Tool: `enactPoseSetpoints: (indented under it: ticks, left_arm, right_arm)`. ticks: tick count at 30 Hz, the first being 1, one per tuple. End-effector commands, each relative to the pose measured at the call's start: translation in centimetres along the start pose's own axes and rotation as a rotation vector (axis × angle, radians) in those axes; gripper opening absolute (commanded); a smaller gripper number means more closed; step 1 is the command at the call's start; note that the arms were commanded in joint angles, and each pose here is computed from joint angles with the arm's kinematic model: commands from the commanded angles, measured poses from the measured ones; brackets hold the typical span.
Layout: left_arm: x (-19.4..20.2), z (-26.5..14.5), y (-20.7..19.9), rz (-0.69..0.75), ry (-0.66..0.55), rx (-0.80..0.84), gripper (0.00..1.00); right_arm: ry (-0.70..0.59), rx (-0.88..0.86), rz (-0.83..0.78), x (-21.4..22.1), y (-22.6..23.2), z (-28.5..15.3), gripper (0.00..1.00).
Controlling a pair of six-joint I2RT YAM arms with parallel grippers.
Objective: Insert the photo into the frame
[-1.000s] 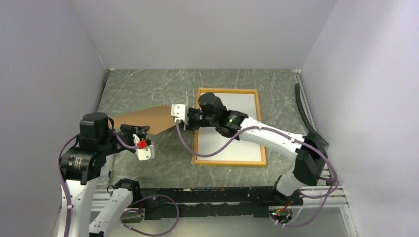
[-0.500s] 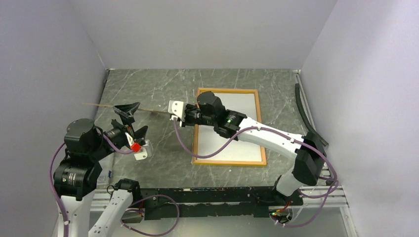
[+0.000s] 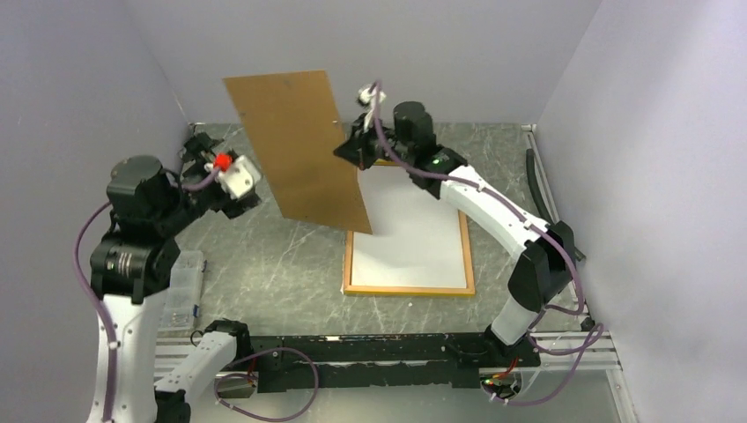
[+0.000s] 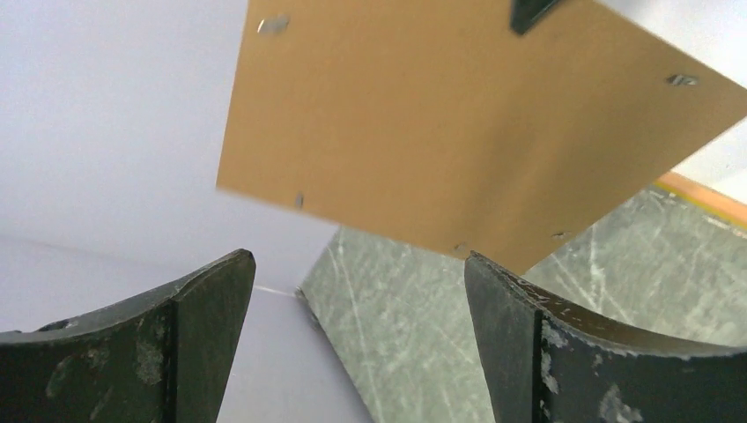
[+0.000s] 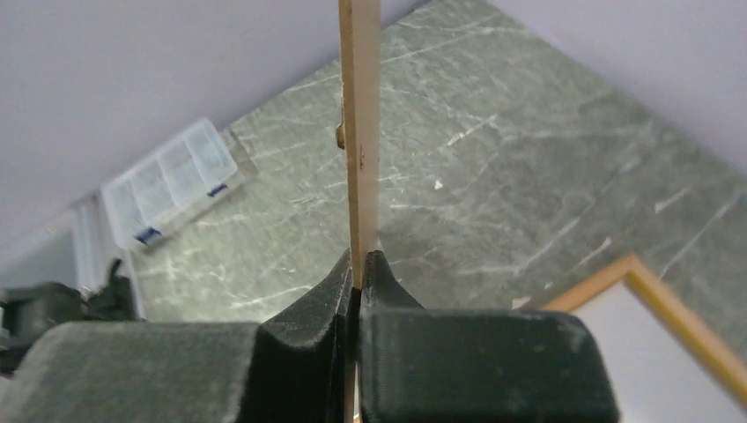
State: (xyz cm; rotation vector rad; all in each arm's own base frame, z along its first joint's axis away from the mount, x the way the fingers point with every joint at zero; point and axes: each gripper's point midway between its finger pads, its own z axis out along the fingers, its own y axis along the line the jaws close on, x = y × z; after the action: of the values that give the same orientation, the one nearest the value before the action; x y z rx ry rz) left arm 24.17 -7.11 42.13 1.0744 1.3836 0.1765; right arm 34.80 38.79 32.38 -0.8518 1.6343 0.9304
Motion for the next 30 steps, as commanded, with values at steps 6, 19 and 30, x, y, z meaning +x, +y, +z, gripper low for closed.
enactPoseSetpoints:
  ticks: [6, 19, 30]
  left_arm:
    - [3.0, 4.0, 1.8, -0.424, 0.211, -0.03, 0.94]
    - [12.9, 9.3, 0.7, -0.769, 0.431, 0.027, 0.93]
    - [16.9, 12.6, -5.2, -0.842, 0.431, 0.182, 0.89]
  right_arm:
    - [-0.049, -0.135, 0.517, -5.3, -1.4, -5.2, 0.0]
    - [0.014, -0.069, 0.845, 0.8, -6.6, -16.5, 0.0]
    - [0.086, 0.172, 0.903, 8.1, -10.8, -24.0, 0.0]
